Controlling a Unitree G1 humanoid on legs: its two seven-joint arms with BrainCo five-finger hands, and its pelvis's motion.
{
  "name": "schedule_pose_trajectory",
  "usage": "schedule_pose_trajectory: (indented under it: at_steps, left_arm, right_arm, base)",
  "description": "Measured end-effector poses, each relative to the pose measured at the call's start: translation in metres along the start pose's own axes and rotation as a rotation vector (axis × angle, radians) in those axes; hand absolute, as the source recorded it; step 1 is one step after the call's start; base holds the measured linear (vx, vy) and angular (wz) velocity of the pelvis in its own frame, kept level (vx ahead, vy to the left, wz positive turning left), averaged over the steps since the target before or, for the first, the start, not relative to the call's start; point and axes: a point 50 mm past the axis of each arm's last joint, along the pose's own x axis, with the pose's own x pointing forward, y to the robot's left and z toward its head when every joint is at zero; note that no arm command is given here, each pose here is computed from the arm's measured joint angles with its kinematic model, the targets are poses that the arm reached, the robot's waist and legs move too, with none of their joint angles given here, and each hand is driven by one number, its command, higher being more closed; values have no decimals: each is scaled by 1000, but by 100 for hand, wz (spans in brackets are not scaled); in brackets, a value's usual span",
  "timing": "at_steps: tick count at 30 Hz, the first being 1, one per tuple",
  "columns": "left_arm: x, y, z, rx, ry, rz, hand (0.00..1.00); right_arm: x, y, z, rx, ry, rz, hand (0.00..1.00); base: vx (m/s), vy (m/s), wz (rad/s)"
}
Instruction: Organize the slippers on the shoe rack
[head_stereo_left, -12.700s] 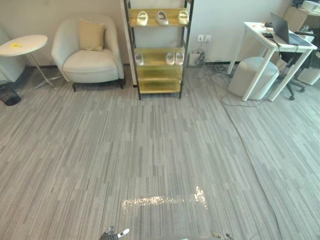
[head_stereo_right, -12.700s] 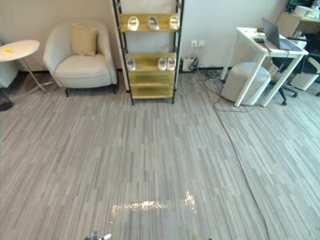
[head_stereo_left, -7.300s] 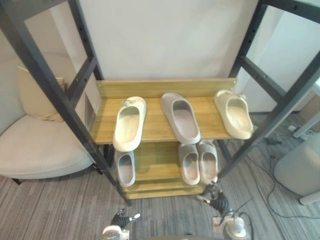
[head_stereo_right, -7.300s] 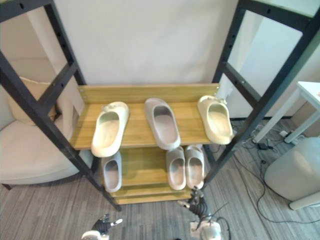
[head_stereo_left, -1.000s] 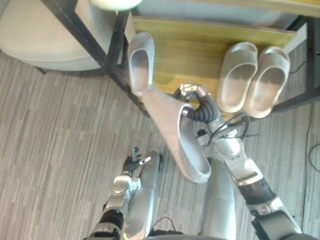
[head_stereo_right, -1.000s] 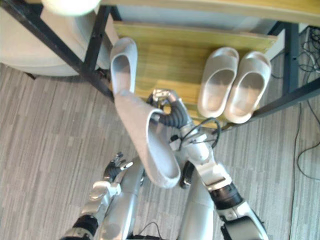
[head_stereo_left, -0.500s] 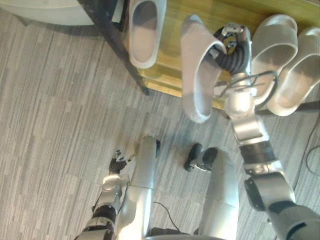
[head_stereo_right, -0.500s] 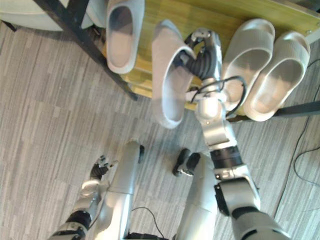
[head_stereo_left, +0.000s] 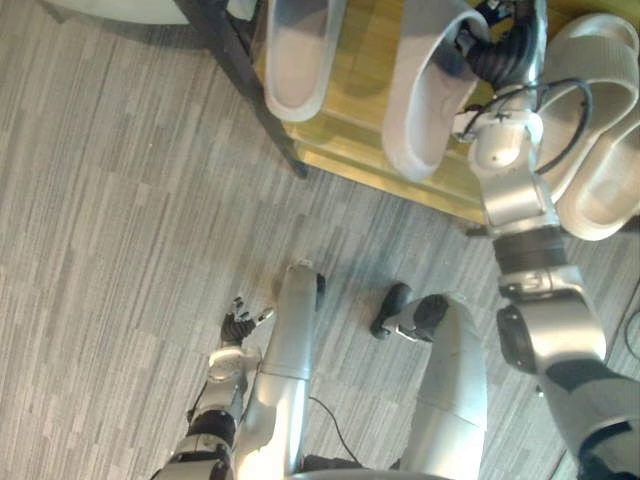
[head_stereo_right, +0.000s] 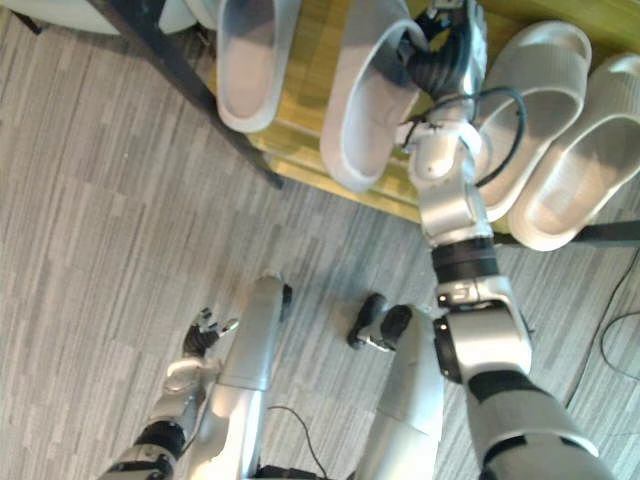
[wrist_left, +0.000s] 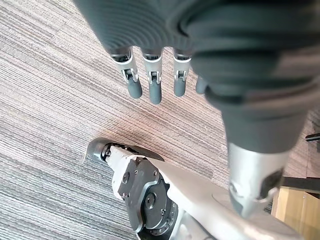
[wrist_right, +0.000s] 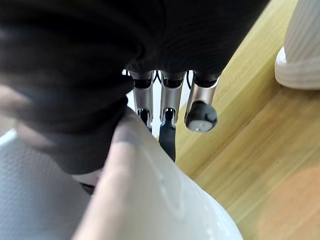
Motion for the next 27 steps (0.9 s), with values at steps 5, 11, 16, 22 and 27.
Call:
schedule_pose_trajectory:
  at_steps: [5, 11, 16, 22, 27]
  left_arm:
    - [-1, -5, -2, -4, 6, 3, 0]
    - [-1, -5, -2, -5, 7, 5, 0]
    - [-1, -6, -3, -7, 12, 20, 0]
    - [-2, -6, -3, -11, 14, 20, 0]
    - [-2, -6, -4, -12, 21, 35, 0]
  right_arm:
    - [8, -6, 0, 14, 47, -71, 0]
    - [9, -4, 4, 27, 54, -104, 0]
    - [8, -2, 5, 101, 92, -123, 0]
    - [-1, 15, 9, 198, 132, -87, 0]
    - [-9, 12, 16, 269, 91, -96, 0]
  base:
    - [3, -39, 17]
    - [0, -14, 3]
    - [0, 0, 0]
    - [0, 2, -3]
    - [0, 0, 0]
